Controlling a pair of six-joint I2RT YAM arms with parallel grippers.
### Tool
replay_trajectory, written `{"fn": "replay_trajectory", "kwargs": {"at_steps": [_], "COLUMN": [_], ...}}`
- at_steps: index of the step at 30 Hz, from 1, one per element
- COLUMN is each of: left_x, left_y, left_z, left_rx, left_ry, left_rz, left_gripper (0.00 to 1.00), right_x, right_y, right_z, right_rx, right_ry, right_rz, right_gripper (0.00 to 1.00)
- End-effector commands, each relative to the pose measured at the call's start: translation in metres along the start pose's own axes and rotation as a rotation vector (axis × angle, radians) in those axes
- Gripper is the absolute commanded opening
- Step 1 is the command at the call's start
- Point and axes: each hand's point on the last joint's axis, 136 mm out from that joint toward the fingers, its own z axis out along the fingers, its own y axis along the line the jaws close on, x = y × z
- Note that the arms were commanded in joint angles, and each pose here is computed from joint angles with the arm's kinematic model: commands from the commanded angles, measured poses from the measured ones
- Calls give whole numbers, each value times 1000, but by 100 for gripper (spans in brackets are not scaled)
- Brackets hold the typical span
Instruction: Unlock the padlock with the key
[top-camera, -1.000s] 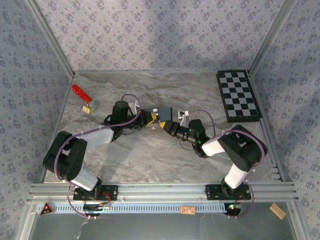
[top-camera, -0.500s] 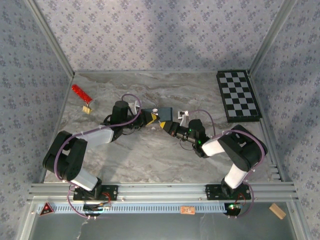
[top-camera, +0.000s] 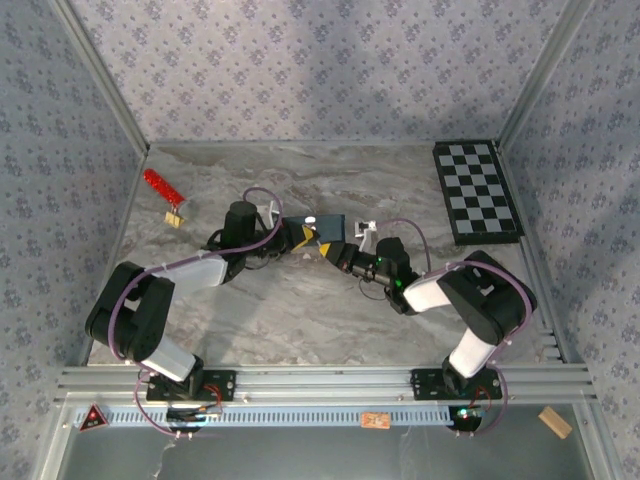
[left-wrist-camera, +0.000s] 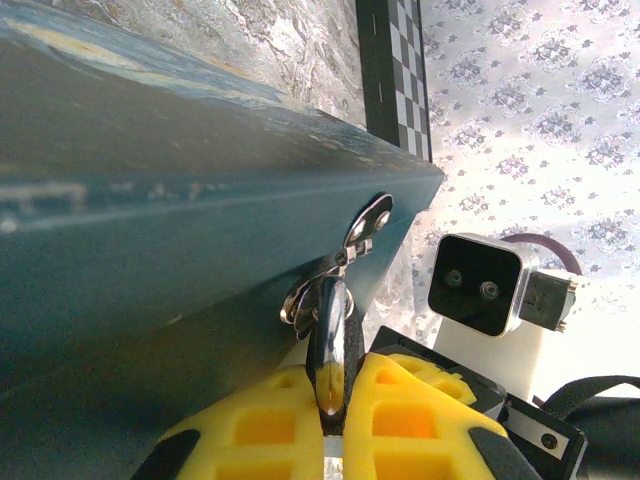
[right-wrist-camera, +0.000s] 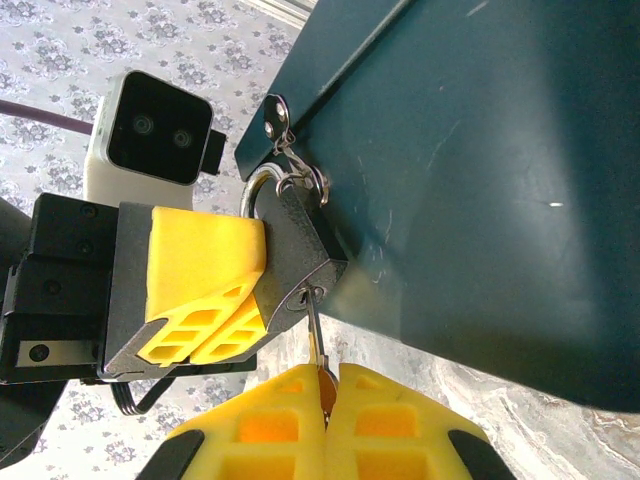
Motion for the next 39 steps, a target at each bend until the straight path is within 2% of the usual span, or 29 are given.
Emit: {"fn": "replay_trajectory", "kwargs": {"at_steps": [1, 19, 24, 39], "left_x": [16, 27, 28, 34], "left_y": [-40, -37, -34, -35], "left_z": [0, -2, 0, 2], "left_rx": [132, 130, 124, 134], "left_ry": [66, 118, 123, 148], "left_rz": [109, 127, 128, 129], "left_gripper": [0, 0, 0, 0], "right_x": [-7, -22, -21, -25], "right_y": [51, 51, 42, 31], "right_z": [6, -1, 5, 7], "right_rx": [-148, -225, -227, -199], "right_ry": [-1, -4, 15, 5], "right_rz": [-83, -29, 30, 27], "right_gripper": [0, 0, 0, 0]}}
